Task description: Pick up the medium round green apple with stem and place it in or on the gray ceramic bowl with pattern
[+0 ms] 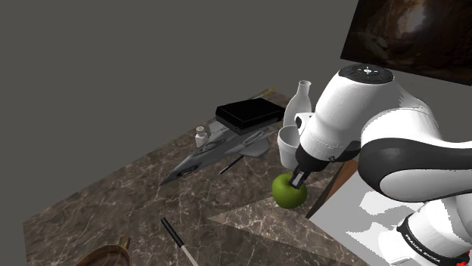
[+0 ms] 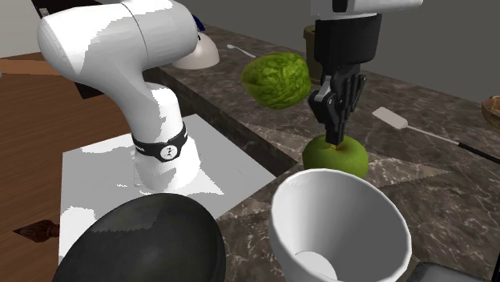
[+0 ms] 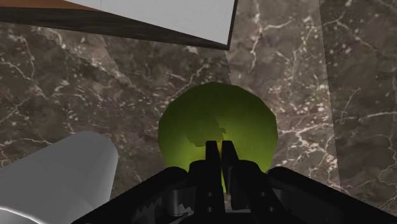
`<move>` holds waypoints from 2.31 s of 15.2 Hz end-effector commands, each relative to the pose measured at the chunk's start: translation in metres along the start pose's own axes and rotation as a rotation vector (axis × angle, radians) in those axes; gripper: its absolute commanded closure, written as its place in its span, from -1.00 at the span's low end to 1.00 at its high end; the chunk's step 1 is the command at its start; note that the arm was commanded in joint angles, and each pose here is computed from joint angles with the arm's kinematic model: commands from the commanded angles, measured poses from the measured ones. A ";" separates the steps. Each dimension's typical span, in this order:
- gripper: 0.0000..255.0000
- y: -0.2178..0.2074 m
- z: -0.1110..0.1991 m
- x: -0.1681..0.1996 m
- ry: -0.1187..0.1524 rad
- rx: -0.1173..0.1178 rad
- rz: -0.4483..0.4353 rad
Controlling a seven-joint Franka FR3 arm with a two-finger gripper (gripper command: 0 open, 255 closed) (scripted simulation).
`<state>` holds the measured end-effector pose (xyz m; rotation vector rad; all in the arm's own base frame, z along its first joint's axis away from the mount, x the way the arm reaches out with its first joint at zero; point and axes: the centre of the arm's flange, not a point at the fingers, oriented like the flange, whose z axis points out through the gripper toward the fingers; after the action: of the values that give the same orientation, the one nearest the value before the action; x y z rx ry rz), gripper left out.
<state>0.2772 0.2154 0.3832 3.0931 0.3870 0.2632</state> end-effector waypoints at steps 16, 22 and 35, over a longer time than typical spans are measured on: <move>1.00 0.002 -0.062 0.010 0.000 0.000 0.000; 1.00 0.003 -0.094 0.016 0.000 0.000 0.000; 1.00 0.006 -0.161 0.027 0.000 0.000 0.000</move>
<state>0.2772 0.2142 0.5414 3.0932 0.3872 0.2636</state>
